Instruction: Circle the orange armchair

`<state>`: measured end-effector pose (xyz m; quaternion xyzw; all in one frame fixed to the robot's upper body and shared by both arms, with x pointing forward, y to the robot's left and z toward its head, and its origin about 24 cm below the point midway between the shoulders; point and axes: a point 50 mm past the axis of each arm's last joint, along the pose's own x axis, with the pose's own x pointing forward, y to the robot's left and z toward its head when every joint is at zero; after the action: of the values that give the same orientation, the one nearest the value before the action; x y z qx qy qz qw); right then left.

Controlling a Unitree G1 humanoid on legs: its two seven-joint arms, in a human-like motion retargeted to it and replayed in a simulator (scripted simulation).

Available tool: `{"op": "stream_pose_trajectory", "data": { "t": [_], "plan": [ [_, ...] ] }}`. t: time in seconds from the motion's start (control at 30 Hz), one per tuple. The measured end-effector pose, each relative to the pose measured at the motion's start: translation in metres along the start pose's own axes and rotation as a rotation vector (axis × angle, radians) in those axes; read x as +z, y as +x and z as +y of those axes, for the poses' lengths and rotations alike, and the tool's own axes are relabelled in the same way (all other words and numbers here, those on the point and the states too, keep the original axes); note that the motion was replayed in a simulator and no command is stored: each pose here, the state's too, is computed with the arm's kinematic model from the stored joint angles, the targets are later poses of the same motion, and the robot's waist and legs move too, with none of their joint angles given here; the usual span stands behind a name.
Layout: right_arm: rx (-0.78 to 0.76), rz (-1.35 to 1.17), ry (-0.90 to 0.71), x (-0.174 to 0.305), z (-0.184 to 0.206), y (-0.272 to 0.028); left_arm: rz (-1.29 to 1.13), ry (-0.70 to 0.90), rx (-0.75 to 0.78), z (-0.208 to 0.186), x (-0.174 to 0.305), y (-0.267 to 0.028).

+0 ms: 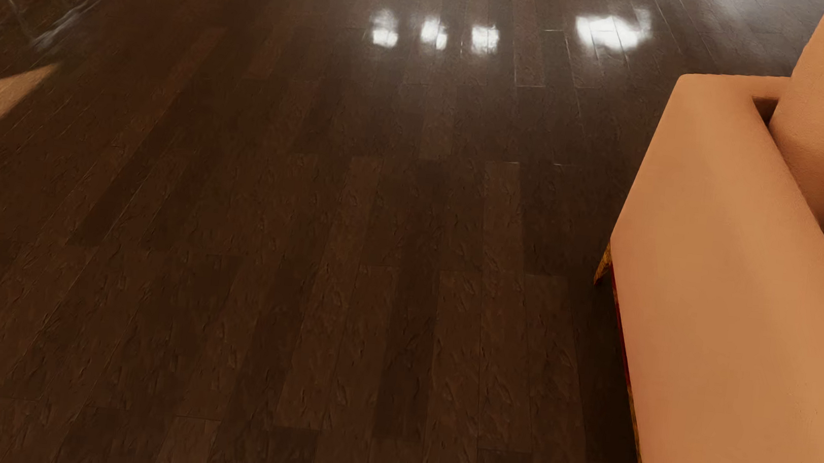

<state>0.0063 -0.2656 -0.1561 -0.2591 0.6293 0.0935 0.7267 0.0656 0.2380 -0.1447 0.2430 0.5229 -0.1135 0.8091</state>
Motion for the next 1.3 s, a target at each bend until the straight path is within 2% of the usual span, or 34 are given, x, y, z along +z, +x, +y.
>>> {"op": "stream_pose_trajectory", "data": {
  "t": [0.13, 0.3, 0.47, 0.63, 0.8, 0.9, 0.97, 1.03, 1.17, 1.3],
  "plan": [
    [-0.038, -0.118, 0.021, 0.027, -0.013, -0.001, -0.075, 0.04, -0.086, -0.027, 0.013, -0.004],
    [-0.107, -0.309, 0.045, 0.082, -0.04, -0.006, -0.086, 0.059, -0.027, -0.003, 0.02, 0.0],
    [-0.135, -0.358, 0.033, 0.097, -0.051, -0.009, -0.056, 0.07, -0.009, 0.006, 0.009, -0.004],
    [-0.075, -0.275, 0.01, 0.075, -0.029, -0.003, 0.101, 0.047, -0.054, -0.014, -0.035, -0.012],
    [0.028, -0.077, -0.02, 0.014, 0.01, -0.002, 0.222, 0.03, -0.145, -0.05, -0.072, -0.029],
    [0.07, 0.022, 0.021, -0.017, 0.03, -0.007, 0.229, 0.025, -0.157, -0.056, -0.073, -0.03],
    [0.09, 0.051, 0.02, -0.025, 0.038, -0.009, 0.191, 0.014, -0.131, -0.048, -0.062, -0.025],
    [0.073, 0.022, 0.013, -0.014, 0.031, -0.005, 0.127, -0.008, -0.084, -0.033, -0.044, -0.018],
    [-0.07, -0.187, 0.108, 0.048, -0.02, 0.0, -0.006, 0.021, 0.046, 0.02, -0.004, -0.006],
    [-0.196, -0.405, 0.13, 0.11, -0.07, -0.013, -0.089, 0.035, 0.196, 0.079, 0.032, -0.001]
  ]
}}
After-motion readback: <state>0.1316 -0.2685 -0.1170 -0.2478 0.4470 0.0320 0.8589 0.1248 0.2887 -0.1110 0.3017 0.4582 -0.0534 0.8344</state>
